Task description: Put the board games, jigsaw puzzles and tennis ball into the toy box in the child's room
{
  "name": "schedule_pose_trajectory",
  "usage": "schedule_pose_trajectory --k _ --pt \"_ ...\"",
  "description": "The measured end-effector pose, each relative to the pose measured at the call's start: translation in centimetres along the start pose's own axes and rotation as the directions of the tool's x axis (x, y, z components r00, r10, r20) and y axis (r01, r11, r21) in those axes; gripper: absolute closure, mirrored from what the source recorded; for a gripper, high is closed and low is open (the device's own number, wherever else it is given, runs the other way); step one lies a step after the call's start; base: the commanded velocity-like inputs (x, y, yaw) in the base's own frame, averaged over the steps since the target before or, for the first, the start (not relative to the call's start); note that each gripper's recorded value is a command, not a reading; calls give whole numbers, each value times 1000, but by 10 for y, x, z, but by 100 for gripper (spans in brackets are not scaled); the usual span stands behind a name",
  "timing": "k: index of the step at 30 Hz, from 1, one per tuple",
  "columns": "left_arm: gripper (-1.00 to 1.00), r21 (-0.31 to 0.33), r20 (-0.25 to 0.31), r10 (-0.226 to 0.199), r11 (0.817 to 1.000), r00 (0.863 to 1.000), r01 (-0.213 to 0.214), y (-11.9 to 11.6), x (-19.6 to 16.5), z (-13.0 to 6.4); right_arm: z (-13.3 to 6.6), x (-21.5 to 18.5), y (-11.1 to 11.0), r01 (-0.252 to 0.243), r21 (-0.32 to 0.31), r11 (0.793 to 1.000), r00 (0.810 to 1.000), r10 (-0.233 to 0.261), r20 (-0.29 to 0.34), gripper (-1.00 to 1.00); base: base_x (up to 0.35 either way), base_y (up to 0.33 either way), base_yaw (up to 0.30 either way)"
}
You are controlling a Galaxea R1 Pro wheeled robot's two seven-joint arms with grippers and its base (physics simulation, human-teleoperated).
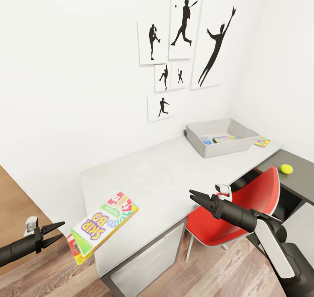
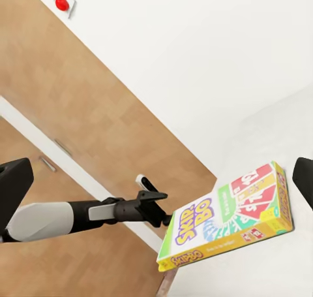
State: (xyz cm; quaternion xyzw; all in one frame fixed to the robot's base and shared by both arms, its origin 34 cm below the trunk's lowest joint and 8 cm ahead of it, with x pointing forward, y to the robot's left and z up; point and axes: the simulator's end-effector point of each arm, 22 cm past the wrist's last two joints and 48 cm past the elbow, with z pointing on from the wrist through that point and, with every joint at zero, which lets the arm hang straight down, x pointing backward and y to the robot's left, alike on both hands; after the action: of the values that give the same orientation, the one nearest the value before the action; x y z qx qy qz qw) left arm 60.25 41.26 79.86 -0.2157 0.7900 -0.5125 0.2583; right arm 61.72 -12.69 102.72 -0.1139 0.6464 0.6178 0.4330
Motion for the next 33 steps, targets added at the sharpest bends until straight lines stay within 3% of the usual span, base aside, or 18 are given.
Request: schedule_pose_trajectory --k 8,33 --pt "-100 3 3 -21 1000 1000 21 1 -2 -1 0 2 -1 -3 -5 1000 1000 3 1 -100 0 0 0" --pt "-100 13 -8 -29 999 1000 30 0 5 8 2 4 -3 -12 -4 1000 1000 12 6 -100 -32 -32 0"
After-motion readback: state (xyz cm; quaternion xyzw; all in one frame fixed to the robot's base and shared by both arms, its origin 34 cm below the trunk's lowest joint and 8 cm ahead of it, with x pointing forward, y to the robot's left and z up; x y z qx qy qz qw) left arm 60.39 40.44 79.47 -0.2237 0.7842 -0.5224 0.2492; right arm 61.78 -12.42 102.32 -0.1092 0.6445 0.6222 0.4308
